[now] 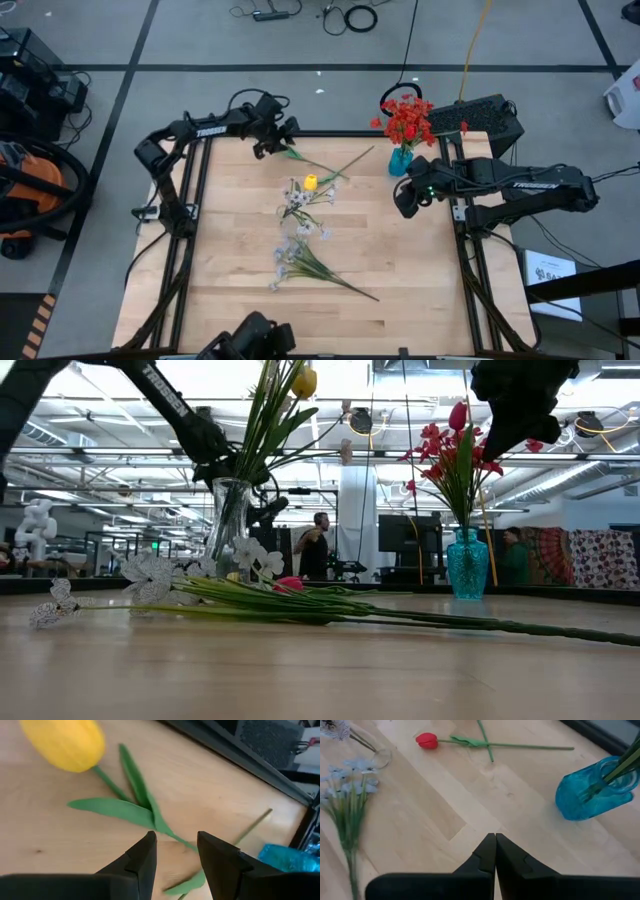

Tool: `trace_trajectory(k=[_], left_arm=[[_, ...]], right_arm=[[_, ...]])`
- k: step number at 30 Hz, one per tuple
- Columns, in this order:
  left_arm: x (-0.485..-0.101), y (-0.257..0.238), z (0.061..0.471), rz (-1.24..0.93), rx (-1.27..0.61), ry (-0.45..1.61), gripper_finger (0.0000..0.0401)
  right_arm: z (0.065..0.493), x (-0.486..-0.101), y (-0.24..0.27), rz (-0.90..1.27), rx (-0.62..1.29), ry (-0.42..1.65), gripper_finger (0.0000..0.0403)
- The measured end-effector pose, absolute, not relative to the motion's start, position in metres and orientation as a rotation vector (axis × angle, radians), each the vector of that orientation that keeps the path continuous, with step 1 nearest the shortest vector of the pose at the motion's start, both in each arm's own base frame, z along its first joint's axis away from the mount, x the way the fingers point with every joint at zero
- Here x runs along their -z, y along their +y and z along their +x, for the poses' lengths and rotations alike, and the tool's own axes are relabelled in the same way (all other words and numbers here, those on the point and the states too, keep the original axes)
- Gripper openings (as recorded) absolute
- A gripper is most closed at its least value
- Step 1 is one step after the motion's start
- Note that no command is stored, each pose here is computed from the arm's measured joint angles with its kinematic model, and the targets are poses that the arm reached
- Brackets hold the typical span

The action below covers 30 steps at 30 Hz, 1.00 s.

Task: Sort flowers into vase by color
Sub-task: Put the yellow flower into the transparent flower vase

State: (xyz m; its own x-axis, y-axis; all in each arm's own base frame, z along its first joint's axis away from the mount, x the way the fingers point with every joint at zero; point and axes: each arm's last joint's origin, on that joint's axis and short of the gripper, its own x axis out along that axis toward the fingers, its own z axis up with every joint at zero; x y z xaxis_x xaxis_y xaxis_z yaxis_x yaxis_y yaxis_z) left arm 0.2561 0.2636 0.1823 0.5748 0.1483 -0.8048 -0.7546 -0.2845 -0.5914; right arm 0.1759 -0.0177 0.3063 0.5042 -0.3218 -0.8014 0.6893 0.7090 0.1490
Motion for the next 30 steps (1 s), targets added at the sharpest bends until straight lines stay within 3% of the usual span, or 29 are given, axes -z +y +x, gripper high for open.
trace_trajectory(k=[16,30], left_arm=[[-0.166,0.273,0.24,-1.888,-1.14,0.478,0.0141],[-0.128,0.283,0.254,-1.996,-1.149,0.474,0.0136]], right_arm=[[0.176,-0.306,-0.018,0.347,0.581,0.876,0.0],[0.176,-0.306,-0.018,0.287,0.55,0.893,0.0]])
